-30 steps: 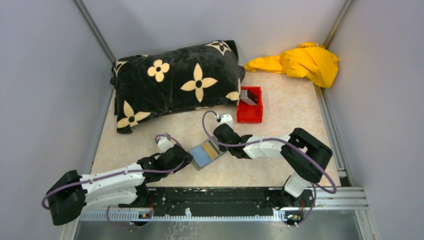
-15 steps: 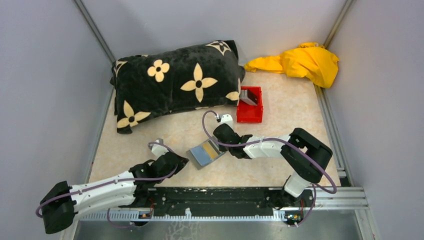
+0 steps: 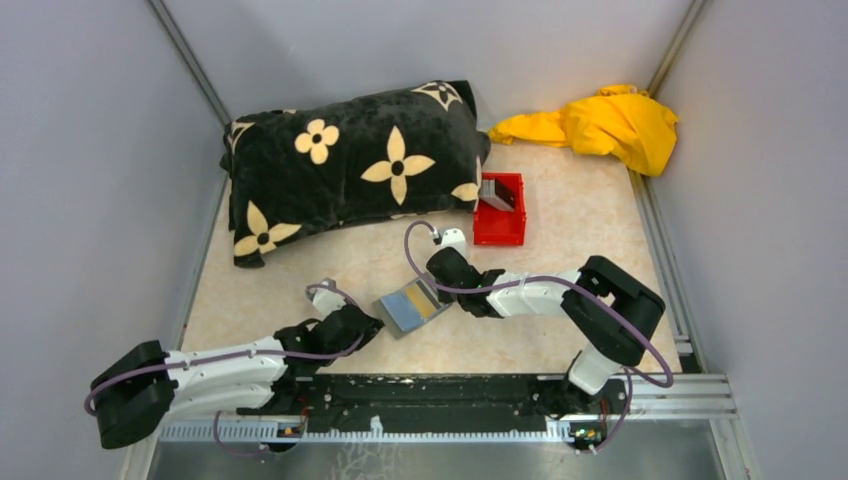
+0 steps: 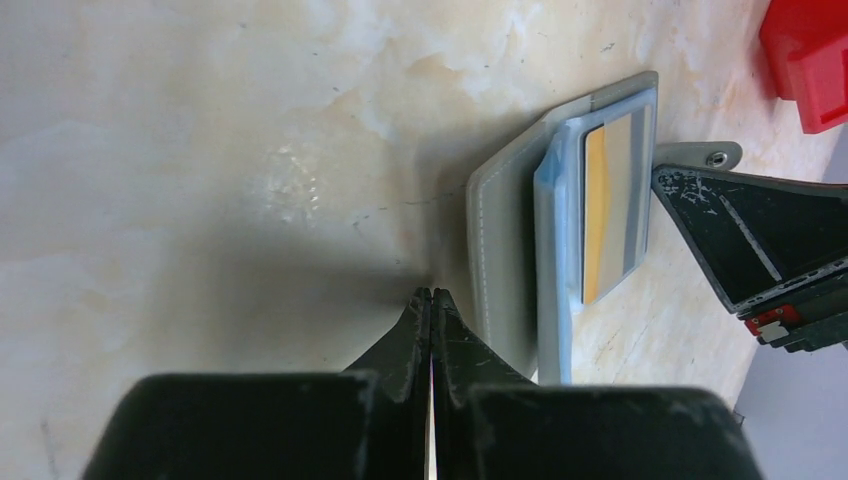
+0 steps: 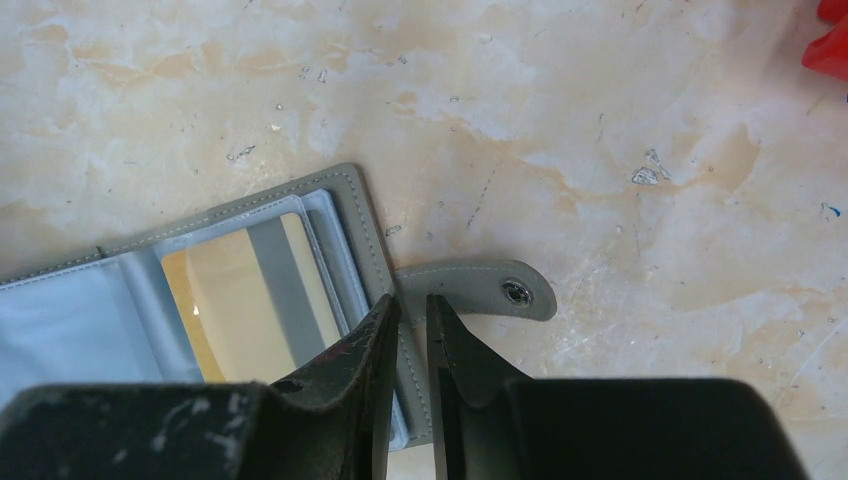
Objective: Put the credit cards into the card holder
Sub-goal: Close the card holder at the center of the board.
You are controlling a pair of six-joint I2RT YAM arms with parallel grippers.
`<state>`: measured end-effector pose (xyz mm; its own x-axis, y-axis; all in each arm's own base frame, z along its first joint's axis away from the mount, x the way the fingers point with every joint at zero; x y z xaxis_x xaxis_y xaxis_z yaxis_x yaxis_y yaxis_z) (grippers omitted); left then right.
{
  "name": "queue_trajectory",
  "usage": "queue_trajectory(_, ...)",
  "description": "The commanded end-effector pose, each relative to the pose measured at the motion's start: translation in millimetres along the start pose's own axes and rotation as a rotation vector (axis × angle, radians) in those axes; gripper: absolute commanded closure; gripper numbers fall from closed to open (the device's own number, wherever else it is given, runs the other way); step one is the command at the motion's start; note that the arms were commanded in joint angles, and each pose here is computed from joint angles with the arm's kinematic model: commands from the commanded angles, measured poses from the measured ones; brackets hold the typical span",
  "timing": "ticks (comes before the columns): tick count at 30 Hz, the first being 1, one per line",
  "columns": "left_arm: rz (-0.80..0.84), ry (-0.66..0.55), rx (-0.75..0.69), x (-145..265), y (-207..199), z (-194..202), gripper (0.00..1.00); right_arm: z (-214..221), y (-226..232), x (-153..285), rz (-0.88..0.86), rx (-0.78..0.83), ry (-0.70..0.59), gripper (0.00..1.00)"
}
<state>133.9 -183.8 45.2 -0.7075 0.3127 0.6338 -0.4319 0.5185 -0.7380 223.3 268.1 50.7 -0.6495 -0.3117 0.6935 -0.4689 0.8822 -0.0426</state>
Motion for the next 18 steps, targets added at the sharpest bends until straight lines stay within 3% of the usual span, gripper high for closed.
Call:
queue_trajectory(1,0.002,0.008,-0.031,-6,0,5,1.00,21,6,3,-0.036,0.022,0.079,0.81)
queue_trajectory(18,0.149,-0.058,-0.119,-15,-79,9,0.95,25,6,5,-0.044,0.012,0.082,0.82)
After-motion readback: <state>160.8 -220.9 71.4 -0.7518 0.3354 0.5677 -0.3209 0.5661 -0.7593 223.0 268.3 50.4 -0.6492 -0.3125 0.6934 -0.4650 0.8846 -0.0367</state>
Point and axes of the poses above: each gripper's point midway between its finger pads, its own x axis back along the fingers, its own y axis along the line the jaws close on, z = x × y, the point moved 4 cm from there along x, back along the fingers, and after that the axes turned 13 degrees about x, right-handed, at the moved point
